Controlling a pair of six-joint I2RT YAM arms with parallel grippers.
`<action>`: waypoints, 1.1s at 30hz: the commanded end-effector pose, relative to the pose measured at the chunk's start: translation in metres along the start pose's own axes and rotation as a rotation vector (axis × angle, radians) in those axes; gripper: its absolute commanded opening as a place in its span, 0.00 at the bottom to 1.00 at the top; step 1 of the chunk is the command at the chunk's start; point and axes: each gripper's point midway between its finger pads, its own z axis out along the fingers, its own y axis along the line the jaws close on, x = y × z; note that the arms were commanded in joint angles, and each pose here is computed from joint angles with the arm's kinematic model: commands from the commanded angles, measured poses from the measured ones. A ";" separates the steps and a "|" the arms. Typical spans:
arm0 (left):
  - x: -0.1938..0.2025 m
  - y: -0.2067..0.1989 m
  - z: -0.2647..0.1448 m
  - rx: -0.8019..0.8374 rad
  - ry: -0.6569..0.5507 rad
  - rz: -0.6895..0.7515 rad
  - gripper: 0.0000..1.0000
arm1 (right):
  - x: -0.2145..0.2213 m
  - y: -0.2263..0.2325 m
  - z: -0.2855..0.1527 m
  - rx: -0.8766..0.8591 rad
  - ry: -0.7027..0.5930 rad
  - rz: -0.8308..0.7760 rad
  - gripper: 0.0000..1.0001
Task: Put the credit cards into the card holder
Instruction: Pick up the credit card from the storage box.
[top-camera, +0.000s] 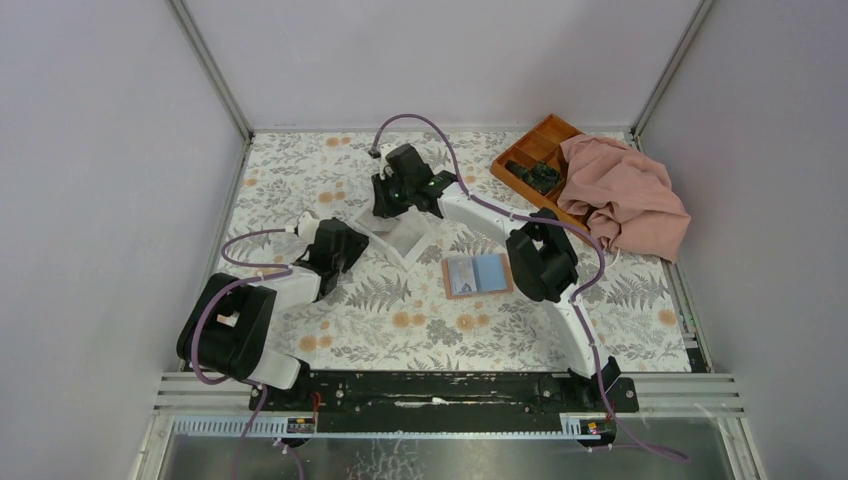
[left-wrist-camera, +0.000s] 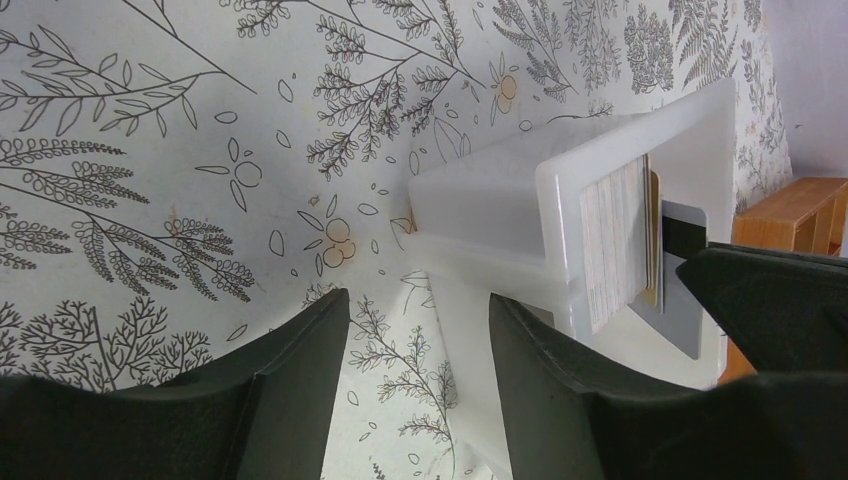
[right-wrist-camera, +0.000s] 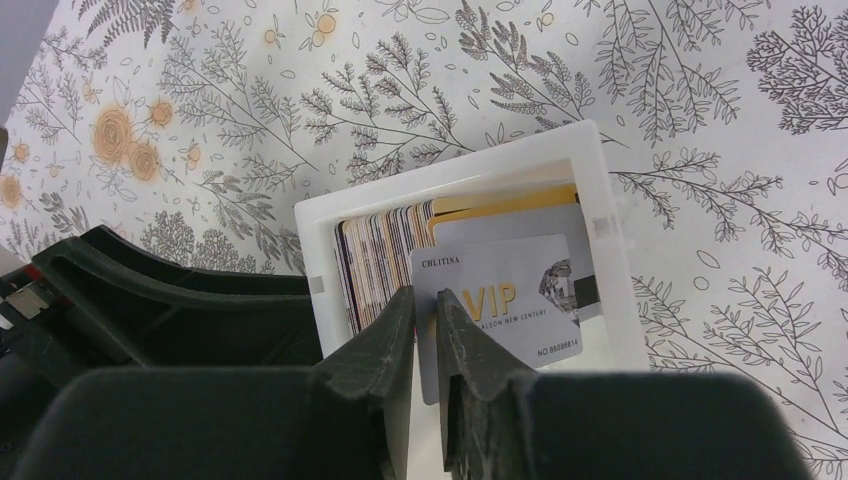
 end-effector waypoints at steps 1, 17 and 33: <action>-0.012 -0.015 0.001 0.037 -0.026 0.001 0.61 | -0.025 0.024 -0.027 -0.015 -0.054 -0.014 0.16; -0.019 -0.013 -0.013 0.032 -0.044 0.013 0.64 | -0.030 0.005 -0.051 0.192 -0.109 -0.084 0.00; -0.027 -0.021 -0.042 0.075 -0.049 0.039 0.72 | -0.024 -0.016 -0.088 0.320 -0.208 -0.095 0.00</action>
